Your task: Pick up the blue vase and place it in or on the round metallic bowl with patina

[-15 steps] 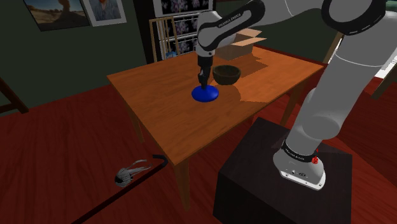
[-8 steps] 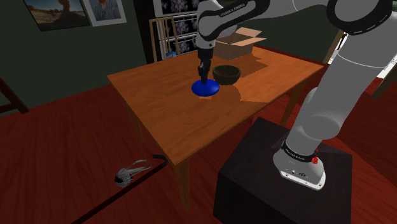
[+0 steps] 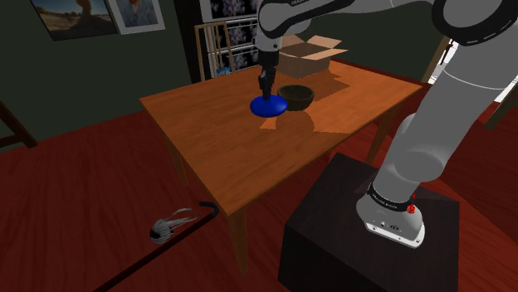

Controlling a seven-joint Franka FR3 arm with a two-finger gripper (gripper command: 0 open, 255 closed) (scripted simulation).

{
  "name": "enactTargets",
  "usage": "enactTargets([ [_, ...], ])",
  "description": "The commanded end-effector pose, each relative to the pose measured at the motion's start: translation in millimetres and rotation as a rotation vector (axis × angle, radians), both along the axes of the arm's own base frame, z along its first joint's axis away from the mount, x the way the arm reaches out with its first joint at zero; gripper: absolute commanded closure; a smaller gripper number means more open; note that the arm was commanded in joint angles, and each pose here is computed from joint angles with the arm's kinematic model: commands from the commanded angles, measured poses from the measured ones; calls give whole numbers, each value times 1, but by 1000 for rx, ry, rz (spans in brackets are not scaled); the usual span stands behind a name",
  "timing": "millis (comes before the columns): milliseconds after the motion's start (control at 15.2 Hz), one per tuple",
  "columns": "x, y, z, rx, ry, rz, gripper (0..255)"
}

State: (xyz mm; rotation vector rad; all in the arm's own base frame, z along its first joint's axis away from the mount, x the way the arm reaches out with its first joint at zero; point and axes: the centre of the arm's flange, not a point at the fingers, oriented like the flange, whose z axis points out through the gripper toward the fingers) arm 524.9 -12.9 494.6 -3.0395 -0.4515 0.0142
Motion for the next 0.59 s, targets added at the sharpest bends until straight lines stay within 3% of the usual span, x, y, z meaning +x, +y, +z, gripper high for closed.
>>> enactTargets([
  [0,0,0,12,0,0,0,255],
  [528,0,0,54,0,0,0,255],
])
